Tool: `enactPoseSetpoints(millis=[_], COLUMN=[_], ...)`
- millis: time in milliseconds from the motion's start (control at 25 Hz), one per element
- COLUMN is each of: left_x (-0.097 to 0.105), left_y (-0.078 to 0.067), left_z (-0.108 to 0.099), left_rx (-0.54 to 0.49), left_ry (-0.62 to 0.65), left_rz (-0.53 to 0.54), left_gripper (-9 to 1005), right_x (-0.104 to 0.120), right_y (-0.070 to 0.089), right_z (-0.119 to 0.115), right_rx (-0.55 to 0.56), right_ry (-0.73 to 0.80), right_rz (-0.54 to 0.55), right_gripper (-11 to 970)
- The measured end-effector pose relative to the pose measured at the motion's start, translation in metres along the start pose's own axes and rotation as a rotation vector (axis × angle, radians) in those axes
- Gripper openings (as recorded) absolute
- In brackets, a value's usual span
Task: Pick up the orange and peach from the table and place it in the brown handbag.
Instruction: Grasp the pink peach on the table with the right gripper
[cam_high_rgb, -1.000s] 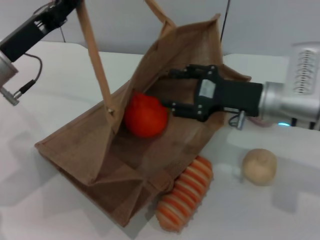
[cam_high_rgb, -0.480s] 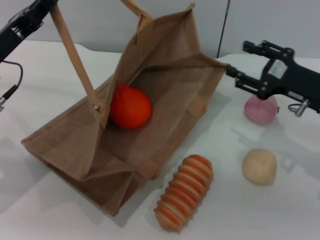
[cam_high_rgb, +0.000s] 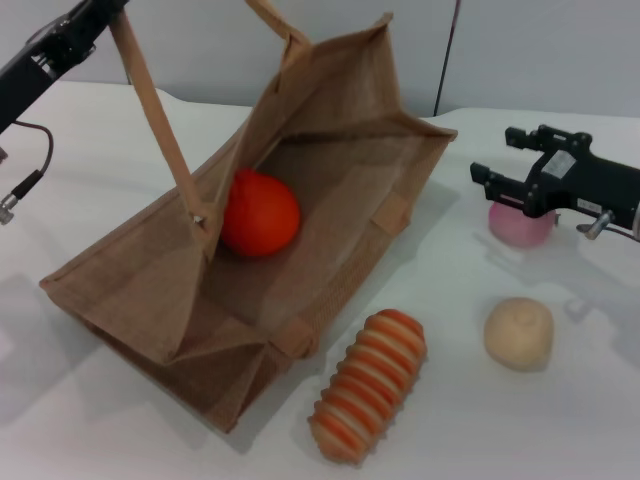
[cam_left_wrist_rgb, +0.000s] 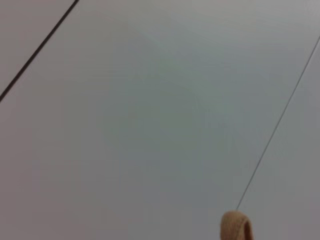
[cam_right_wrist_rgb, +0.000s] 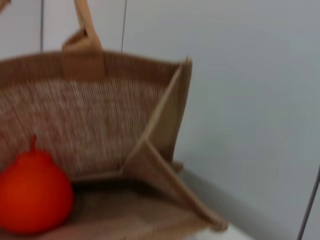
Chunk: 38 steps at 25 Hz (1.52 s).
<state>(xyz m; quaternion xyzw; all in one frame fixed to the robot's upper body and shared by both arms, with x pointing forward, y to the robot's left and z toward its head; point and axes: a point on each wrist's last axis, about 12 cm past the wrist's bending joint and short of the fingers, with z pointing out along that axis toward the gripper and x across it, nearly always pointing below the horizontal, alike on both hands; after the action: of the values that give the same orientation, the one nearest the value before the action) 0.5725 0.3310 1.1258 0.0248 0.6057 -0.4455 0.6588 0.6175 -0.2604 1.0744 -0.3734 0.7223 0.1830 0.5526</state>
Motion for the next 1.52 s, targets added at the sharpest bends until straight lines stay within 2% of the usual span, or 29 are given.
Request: enactPoseSetpoints(millis=[600, 1200, 1520], left_x=[0.000, 0.001, 0.003], left_y=[0.000, -0.001, 0.000], left_z=[0.000, 0.001, 0.002], left_rx=[0.000, 0.004, 0.003], left_ry=[0.002, 0.001, 0.003], left_rz=[0.000, -0.003, -0.013], left_gripper=[134, 144, 148], right_x=[0.012, 0.014, 0.015], right_y=[-0.015, -0.016, -0.018], right_z=[-0.007, -0.007, 0.000], right_rx=[0.026, 0.017, 0.033], right_ry=[0.183, 0.232, 0.309], right_rz=[0.081, 0.093, 0.087], right_gripper=[681, 672, 667])
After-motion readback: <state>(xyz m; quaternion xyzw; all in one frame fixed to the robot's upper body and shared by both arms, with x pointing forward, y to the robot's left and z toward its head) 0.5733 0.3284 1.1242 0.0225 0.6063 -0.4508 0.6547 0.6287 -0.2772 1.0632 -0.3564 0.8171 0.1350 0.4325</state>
